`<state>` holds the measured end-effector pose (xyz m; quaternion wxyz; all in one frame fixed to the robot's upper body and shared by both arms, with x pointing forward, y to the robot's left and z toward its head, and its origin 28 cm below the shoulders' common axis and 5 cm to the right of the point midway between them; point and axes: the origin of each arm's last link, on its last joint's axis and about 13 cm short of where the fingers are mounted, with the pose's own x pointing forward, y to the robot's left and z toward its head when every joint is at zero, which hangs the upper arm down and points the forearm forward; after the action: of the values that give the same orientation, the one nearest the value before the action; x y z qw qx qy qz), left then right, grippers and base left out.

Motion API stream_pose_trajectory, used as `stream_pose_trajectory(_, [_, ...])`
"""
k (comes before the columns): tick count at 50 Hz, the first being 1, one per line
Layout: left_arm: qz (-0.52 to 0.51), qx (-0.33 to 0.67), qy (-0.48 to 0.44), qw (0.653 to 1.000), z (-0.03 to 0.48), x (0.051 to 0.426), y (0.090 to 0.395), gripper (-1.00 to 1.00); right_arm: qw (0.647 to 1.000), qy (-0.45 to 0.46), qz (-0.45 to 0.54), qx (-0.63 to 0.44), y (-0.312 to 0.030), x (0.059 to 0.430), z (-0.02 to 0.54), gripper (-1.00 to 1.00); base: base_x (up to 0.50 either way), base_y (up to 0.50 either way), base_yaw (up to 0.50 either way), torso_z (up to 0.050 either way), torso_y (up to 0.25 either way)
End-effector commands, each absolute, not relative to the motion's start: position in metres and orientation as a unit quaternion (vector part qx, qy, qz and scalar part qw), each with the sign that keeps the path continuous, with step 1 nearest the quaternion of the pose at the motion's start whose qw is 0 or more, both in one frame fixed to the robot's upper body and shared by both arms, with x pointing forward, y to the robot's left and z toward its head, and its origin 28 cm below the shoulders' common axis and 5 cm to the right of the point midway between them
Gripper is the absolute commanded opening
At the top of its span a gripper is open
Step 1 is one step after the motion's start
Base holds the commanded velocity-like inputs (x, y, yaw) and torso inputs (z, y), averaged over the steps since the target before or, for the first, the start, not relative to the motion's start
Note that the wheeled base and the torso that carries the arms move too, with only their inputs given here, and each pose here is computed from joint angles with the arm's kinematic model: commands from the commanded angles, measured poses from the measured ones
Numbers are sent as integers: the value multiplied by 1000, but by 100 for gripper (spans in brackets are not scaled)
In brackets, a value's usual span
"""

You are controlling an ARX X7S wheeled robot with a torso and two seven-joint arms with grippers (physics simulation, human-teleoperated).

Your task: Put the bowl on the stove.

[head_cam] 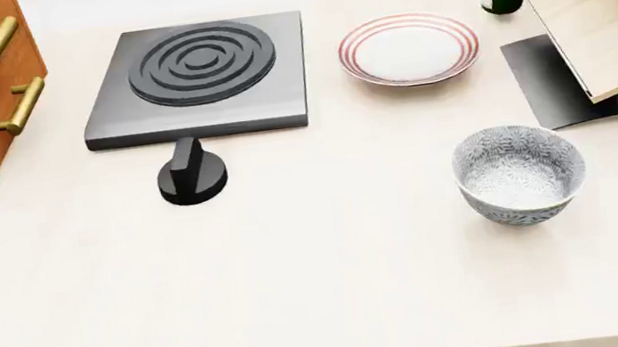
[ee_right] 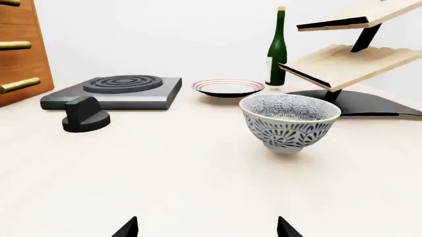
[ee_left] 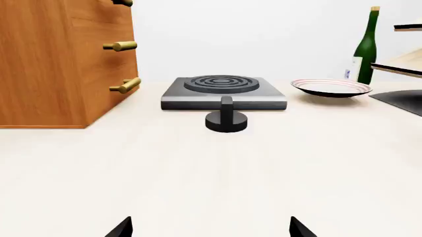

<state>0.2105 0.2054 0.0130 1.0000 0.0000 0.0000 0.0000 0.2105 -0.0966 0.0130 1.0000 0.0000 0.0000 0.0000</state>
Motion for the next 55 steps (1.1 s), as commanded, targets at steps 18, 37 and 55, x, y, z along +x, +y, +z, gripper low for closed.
stream_pose_trajectory(18, [-44, -1, 34, 998, 14, 207, 203, 100, 999, 27, 18, 20, -96, 211, 9, 100, 0, 0, 0, 0, 0])
stream_pose_trajectory(37, [-56, -25, 4, 998, 16, 205, 204, 100, 999, 31, 16, 30, -97, 211, 9, 100, 0, 0, 0, 0, 0])
stream_pose_trajectory(55, [-41, -28, -17, 999, 32, 212, 210, 100, 999, 12, -28, 31, -113, 219, 37, 100, 0, 0, 0, 0, 0])
